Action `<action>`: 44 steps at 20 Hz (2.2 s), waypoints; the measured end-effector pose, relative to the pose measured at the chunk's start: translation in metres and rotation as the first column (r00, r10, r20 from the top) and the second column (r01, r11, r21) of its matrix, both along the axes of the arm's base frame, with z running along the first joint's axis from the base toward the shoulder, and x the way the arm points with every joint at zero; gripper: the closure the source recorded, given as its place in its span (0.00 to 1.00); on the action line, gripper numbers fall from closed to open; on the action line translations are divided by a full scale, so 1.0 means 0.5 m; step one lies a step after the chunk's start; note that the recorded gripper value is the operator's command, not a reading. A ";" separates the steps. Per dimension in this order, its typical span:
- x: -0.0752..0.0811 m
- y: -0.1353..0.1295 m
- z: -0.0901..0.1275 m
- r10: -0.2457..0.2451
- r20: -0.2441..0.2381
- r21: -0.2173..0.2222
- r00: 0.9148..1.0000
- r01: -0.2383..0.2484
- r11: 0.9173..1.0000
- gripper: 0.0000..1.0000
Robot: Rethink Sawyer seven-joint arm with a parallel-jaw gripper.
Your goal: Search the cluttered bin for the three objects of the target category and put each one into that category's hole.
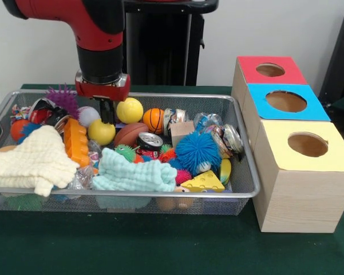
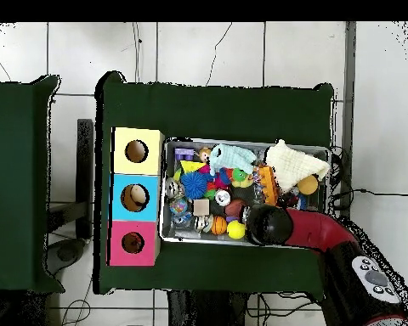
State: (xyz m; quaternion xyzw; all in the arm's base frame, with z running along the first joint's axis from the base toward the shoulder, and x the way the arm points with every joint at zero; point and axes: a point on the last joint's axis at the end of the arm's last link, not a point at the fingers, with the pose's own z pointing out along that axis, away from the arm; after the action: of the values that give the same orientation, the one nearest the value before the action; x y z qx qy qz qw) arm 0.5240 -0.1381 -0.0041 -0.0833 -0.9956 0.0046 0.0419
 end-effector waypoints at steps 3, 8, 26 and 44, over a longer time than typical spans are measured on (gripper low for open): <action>-0.017 -0.014 0.003 -0.017 -0.009 0.004 1.000 0.017 1.000 1.00; -0.053 -0.058 -0.001 -0.066 -0.030 0.005 0.997 0.066 0.998 1.00; -0.091 -0.033 -0.008 -0.046 0.005 -0.027 0.999 0.046 0.999 1.00; -0.135 0.022 -0.113 -0.047 0.051 0.006 0.998 0.047 0.999 1.00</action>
State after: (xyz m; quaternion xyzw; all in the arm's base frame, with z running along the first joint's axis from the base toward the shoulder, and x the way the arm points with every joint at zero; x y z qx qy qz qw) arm 0.4566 -0.1273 -0.0608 -0.1068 -0.9941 -0.0009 0.0166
